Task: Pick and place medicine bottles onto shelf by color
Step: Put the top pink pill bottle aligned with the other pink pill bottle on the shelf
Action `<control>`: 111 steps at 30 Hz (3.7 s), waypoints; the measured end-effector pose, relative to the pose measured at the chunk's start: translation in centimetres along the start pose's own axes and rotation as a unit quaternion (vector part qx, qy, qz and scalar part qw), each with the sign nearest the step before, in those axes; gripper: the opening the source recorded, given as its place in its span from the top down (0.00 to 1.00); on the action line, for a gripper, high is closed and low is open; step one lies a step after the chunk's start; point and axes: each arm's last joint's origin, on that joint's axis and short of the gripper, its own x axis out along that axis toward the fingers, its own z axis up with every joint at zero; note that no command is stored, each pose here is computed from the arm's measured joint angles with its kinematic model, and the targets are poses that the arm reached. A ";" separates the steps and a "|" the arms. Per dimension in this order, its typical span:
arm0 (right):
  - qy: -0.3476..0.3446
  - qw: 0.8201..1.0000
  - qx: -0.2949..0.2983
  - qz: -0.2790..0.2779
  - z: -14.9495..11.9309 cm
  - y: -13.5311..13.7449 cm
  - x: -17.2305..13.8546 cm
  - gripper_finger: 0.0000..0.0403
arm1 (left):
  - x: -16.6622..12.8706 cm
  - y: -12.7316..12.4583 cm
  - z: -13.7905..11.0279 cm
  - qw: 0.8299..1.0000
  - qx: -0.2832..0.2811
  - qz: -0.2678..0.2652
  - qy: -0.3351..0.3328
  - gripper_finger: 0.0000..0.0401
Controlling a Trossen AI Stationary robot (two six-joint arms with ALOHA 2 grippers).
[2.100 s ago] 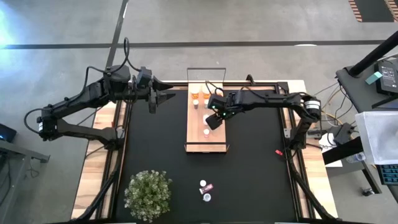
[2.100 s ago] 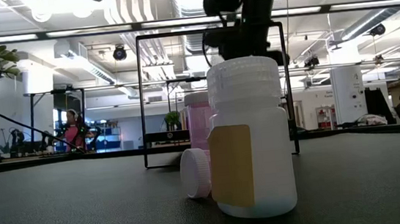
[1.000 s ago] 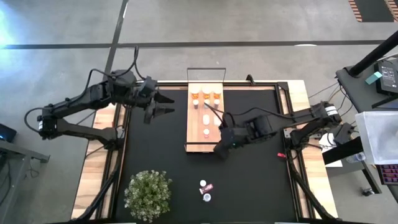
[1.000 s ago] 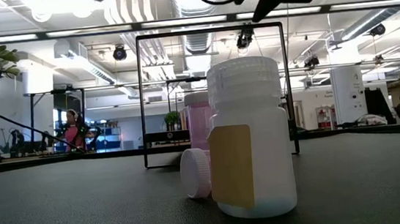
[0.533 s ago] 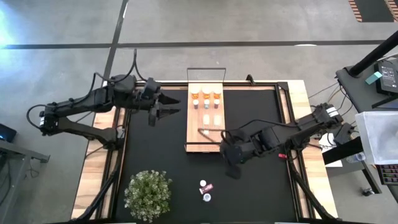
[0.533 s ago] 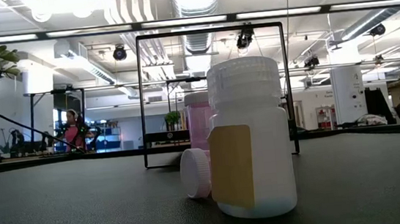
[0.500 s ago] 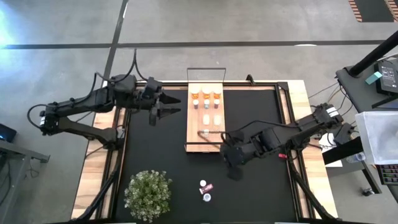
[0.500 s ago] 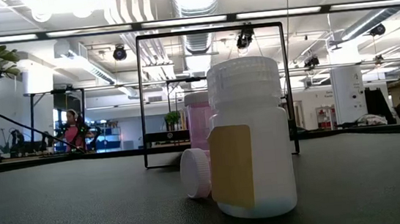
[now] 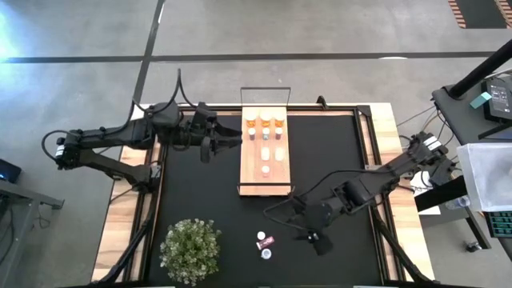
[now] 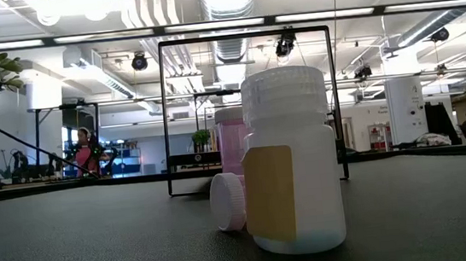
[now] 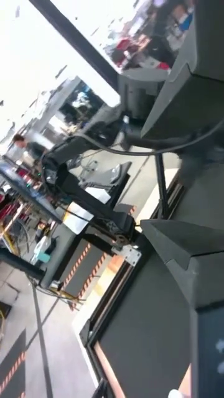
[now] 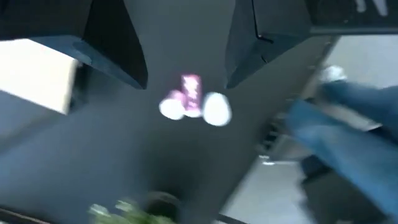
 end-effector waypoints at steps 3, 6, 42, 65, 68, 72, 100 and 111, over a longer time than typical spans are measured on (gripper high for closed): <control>-0.048 0.997 -0.030 0.059 -0.3 -0.2 1.1 0.50 | 0.0 -0.4 -0.1 1.000 -0.012 0.003 -0.013 0.49; -0.094 0.989 -0.047 0.104 -0.7 -0.4 2.1 0.50 | 0.0 -1.0 -0.1 0.999 -0.017 -0.002 -0.028 0.49; -0.102 0.987 0.110 -0.065 -4.3 -2.9 13.3 0.50 | -0.1 -2.2 -0.2 0.997 -0.028 0.004 -0.070 0.49; -0.064 0.988 0.125 -0.066 -6.5 -2.7 16.8 0.50 | -0.1 -2.2 -0.4 0.997 -0.028 0.005 -0.068 0.49; -0.051 0.988 0.131 -0.067 -7.1 -2.7 17.7 0.50 | -0.1 -2.2 -0.4 0.997 -0.028 0.005 -0.068 0.49; -0.041 0.984 0.150 -0.083 -7.8 -2.8 18.4 0.50 | -0.1 -2.2 -0.4 0.997 -0.028 0.005 -0.068 0.49; -0.088 0.974 0.190 -0.082 -5.3 -2.8 14.9 0.74 | 0.0 -2.1 -0.4 0.997 -0.028 0.007 -0.067 0.49; -0.200 0.962 0.167 -0.086 -0.8 -2.6 3.7 0.74 | 0.0 -2.0 -0.5 0.997 -0.028 0.009 -0.064 0.49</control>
